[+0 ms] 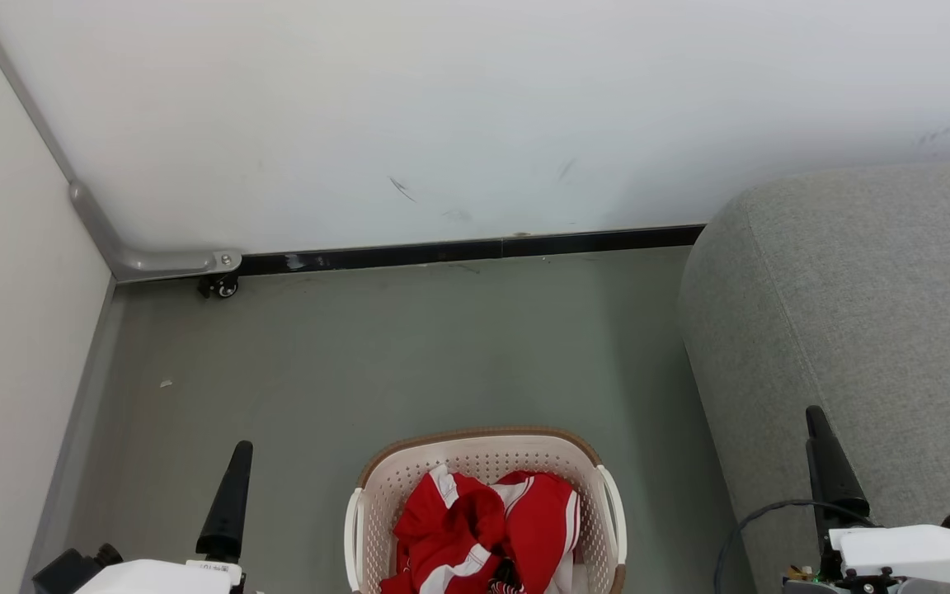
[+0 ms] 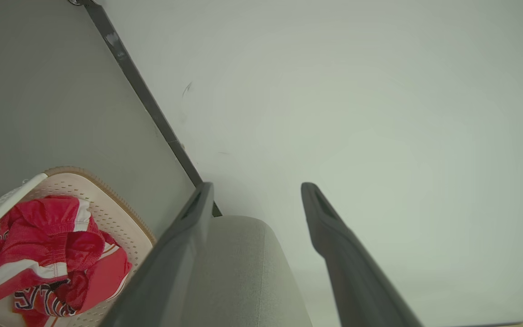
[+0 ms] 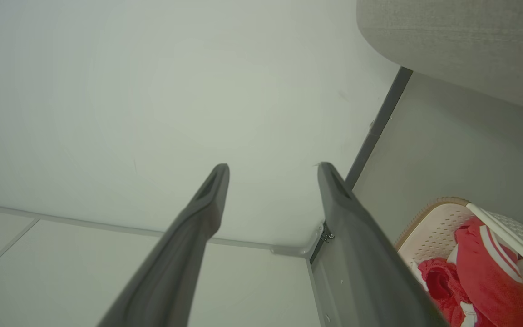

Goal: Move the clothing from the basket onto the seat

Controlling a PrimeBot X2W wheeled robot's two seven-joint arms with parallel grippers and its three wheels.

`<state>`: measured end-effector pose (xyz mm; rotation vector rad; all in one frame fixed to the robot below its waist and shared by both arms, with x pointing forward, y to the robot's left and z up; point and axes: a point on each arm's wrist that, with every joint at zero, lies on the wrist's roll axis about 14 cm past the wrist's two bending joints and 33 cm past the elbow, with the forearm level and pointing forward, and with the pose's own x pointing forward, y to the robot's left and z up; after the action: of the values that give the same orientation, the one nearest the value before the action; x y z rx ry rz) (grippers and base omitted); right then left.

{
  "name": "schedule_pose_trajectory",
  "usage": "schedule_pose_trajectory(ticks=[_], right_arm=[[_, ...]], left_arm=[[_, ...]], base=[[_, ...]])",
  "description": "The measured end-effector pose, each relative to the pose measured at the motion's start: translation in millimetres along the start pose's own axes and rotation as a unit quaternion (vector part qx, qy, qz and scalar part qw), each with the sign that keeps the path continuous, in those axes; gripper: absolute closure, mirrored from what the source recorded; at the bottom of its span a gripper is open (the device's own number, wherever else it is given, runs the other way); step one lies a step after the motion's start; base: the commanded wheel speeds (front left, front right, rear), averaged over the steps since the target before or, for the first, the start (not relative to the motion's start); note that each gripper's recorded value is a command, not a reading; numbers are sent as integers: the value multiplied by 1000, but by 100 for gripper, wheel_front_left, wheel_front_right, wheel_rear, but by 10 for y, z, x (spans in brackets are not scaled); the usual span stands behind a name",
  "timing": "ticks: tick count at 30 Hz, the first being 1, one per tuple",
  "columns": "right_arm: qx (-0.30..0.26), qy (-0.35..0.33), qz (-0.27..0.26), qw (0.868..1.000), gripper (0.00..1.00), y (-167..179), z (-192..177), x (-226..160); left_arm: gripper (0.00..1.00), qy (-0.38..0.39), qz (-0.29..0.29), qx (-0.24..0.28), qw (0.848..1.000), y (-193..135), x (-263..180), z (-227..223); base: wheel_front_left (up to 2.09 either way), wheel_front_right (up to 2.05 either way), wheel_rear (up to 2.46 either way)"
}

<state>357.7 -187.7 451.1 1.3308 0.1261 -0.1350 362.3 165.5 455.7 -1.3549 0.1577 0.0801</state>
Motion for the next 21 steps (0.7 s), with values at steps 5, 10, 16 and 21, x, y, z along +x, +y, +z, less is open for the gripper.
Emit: schedule_pose_trajectory(ticks=[5,10,16,21], right_arm=[[-43,3,8,999,0,42,-20,11],[-89,5,14,996,0,69,-29,15],[-144,0,23,989,0,106,-12,14],[-191,0,31,981,0,136,-30,6]], left_arm=[[0,-5,-10,46,999,-66,11,14],[0,-4,-19,98,995,-134,15,13],[0,-9,-33,189,981,-237,31,55],[0,-5,-44,265,963,-296,17,16]], base=[[0,0,0],[0,0,0],[0,0,0],[0,0,0]])
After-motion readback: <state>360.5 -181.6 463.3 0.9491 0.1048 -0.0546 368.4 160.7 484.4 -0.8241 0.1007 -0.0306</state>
